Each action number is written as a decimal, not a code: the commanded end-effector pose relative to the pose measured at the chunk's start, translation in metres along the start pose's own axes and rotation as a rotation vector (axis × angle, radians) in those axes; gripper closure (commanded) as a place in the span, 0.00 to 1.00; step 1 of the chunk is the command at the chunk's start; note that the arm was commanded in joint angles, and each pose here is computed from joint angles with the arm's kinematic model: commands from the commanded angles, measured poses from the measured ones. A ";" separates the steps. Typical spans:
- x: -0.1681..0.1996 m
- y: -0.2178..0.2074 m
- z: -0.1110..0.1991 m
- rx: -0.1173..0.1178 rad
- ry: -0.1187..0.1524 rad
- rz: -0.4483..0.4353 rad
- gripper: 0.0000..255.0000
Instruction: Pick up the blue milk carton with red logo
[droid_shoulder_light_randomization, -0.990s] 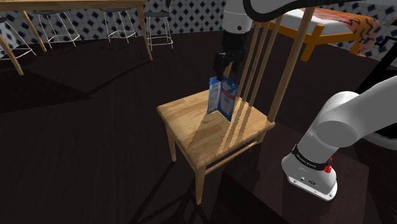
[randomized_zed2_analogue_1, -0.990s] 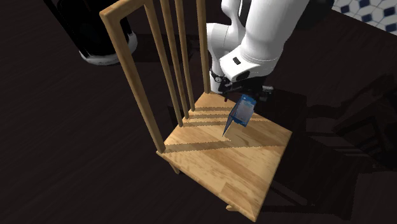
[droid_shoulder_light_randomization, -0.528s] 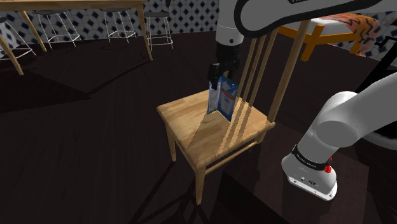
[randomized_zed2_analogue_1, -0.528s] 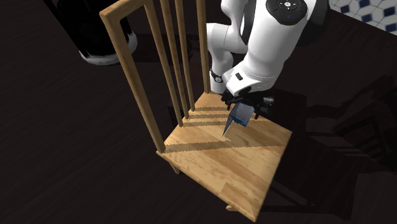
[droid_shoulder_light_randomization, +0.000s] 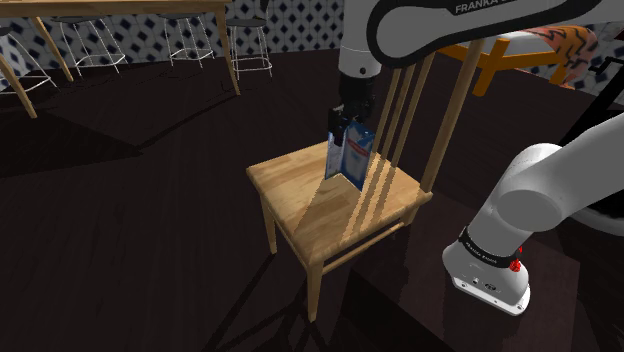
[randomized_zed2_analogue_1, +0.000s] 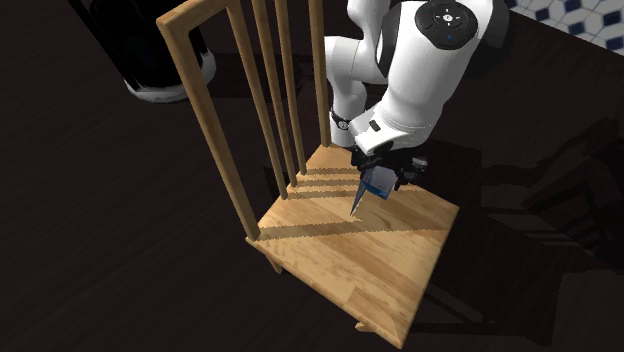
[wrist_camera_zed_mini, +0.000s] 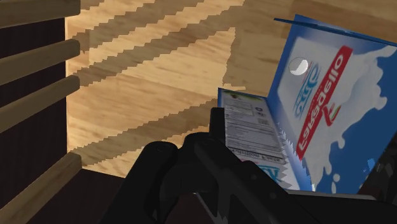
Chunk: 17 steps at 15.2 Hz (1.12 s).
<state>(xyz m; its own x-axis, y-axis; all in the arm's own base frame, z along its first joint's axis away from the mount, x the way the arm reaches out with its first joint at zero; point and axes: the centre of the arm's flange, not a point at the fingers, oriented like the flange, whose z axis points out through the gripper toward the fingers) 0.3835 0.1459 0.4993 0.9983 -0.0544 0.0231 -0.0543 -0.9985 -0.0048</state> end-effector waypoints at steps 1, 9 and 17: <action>0.000 0.000 0.001 -0.001 -0.002 0.000 1.00; 0.000 0.000 -0.020 -0.001 -0.002 0.000 1.00; 0.001 0.000 -0.062 -0.001 -0.002 0.000 1.00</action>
<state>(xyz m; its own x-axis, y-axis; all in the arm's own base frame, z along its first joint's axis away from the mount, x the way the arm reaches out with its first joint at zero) 0.3836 0.1453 0.5548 0.9983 -0.0545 0.0200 -0.0545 -0.9985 -0.0035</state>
